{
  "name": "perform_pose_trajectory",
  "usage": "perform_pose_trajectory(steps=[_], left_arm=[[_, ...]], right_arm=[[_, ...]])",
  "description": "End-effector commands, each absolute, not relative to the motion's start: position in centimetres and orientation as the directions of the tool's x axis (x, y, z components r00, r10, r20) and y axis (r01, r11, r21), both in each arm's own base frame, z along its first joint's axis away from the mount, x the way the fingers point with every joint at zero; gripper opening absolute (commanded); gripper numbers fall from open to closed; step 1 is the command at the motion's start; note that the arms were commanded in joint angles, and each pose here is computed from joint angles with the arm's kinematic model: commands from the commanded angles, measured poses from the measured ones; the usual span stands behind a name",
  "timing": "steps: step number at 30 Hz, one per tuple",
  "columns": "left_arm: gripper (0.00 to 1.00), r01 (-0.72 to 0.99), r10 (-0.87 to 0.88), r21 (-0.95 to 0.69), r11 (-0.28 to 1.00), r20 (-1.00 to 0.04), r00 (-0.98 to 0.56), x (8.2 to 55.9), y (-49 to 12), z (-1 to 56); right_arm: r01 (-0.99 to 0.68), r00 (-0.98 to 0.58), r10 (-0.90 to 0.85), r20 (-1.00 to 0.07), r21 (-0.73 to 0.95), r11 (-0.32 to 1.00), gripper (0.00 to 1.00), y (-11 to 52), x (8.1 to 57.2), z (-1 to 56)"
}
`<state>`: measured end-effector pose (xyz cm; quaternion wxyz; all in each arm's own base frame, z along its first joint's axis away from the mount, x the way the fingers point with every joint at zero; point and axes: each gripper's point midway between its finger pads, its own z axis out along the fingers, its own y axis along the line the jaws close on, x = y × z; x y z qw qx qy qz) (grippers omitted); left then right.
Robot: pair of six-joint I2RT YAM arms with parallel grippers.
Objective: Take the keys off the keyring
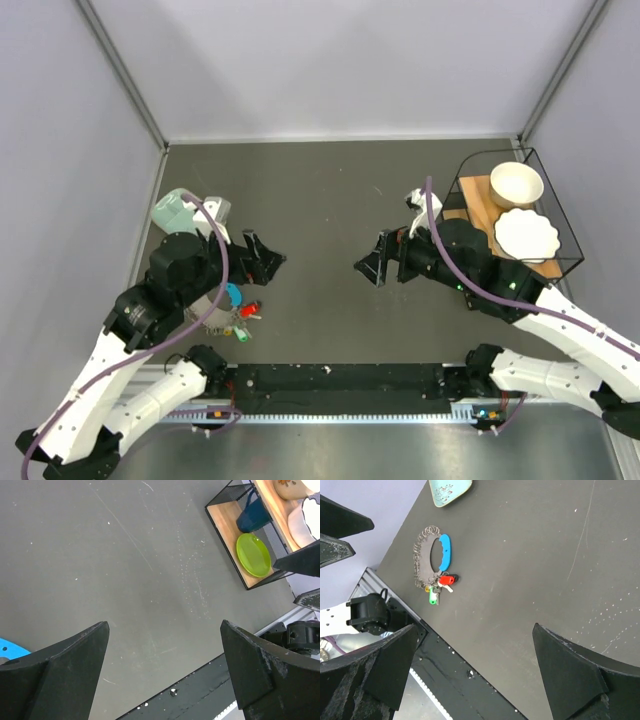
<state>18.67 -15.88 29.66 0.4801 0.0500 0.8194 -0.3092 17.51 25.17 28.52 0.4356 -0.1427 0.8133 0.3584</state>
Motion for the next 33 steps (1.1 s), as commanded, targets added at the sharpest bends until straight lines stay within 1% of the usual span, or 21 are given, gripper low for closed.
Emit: perform_pose_trajectory(steps=[1, 5, 6, 7, 11, 14, 15, 17, 18, 19, 20, 23, 26, 27, 29, 30, 33], left_arm=[[0.99, 0.322, -0.260, -0.462, 0.826, -0.821, -0.509, 19.2, -14.9, 30.0], [0.98, 0.187, -0.307, -0.442, 0.877, -0.815, -0.491, 20.2, -12.8, 29.1], [0.97, 0.123, -0.316, -0.429, 0.895, -0.805, -0.502, 20.5, -12.1, 28.1], [0.96, 0.054, -0.326, -0.399, 0.916, -0.814, -0.481, 21.1, -10.8, 27.8], [0.94, -0.155, -0.317, -0.277, 0.948, -0.793, -0.519, 22.6, -8.3, 24.2], [0.91, -0.311, -0.353, -0.210, 0.927, -0.769, -0.534, 23.4, -6.0, 21.9], [0.90, -0.369, -0.383, -0.201, 0.907, -0.760, -0.525, 23.8, -4.7, 21.3], [0.89, -0.419, -0.414, -0.189, 0.888, -0.726, -0.549, 24.4, -3.9, 19.4], [0.88, -0.482, -0.459, -0.191, 0.855, -0.712, -0.531, 24.7, -2.4, 18.6], [0.84, -0.515, -0.482, -0.184, 0.837, -0.694, -0.535, 24.7, -1.8, 17.1], [0.81, -0.526, -0.503, -0.188, 0.830, -0.661, -0.557, 24.8, -1.8, 16.0], [0.79, -0.593, -0.549, -0.157, 0.790, -0.610, -0.571, 24.6, -1.0, 13.5], [0.78, -0.659, -0.607, -0.151, 0.737, -0.578, -0.546, 24.9, -1.0, 11.2], [0.78, -0.656, -0.623, -0.172, 0.735, -0.554, -0.553, 25.2, -1.7, 10.6], [0.78, -0.662, -0.629, -0.150, 0.734, -0.518, -0.580, 25.5, -2.1, 8.7], [0.76, -0.679, -0.644, -0.147, 0.719, -0.508, -0.572, 25.7, -2.2, 8.3], [0.73, -0.707, -0.656, -0.105, 0.700, -0.486, -0.578, 26.1, -2.1, 7.1]], right_arm=[[-0.560, -0.568, 0.105, -0.816, 0.477, 0.678, 0.99, 25.4, 17.2, 30.0], [-0.539, -0.578, 0.115, -0.808, 0.484, 0.689, 0.99, 25.1, 17.3, 29.6], [-0.537, -0.585, 0.115, -0.803, 0.489, 0.688, 0.99, 25.2, 17.1, 29.5], [-0.533, -0.589, 0.123, -0.799, 0.498, 0.684, 0.99, 25.1, 17.1, 29.5], [-0.531, -0.568, 0.142, -0.811, 0.493, 0.689, 0.99, 24.5, 17.1, 30.1], [-0.540, -0.548, 0.158, -0.821, 0.492, 0.684, 0.99, 24.2, 17.1, 31.1], [-0.543, -0.551, 0.165, -0.818, 0.502, 0.674, 0.99, 24.3, 16.9, 31.4], [-0.540, -0.553, 0.168, -0.816, 0.504, 0.674, 0.99, 24.3, 16.9, 31.3], [-0.537, -0.558, 0.161, -0.814, 0.502, 0.677, 0.99, 24.4, 16.9, 30.8], [-0.540, -0.560, 0.159, -0.813, 0.504, 0.675, 0.99, 24.4, 16.8, 30.6], [-0.545, -0.562, 0.151, -0.813, 0.502, 0.672, 0.99, 24.5, 16.7, 30.2], [-0.568, -0.572, 0.127, -0.810, 0.503, 0.651, 0.97, 25.0, 16.2, 28.9], [-0.583, -0.571, 0.114, -0.813, 0.500, 0.640, 0.95, 25.2, 16.0, 27.9], [-0.593, -0.577, 0.097, -0.811, 0.498, 0.633, 0.95, 25.3, 15.7, 27.3], [-0.629, -0.569, 0.081, -0.818, 0.497, 0.598, 0.95, 26.0, 15.3, 27.4], [-0.650, -0.569, 0.059, -0.820, 0.492, 0.579, 0.95, 26.3, 14.9, 27.1], [-0.662, -0.569, 0.028, -0.822, 0.478, 0.577, 0.95, 26.7, 15.0, 26.5]])
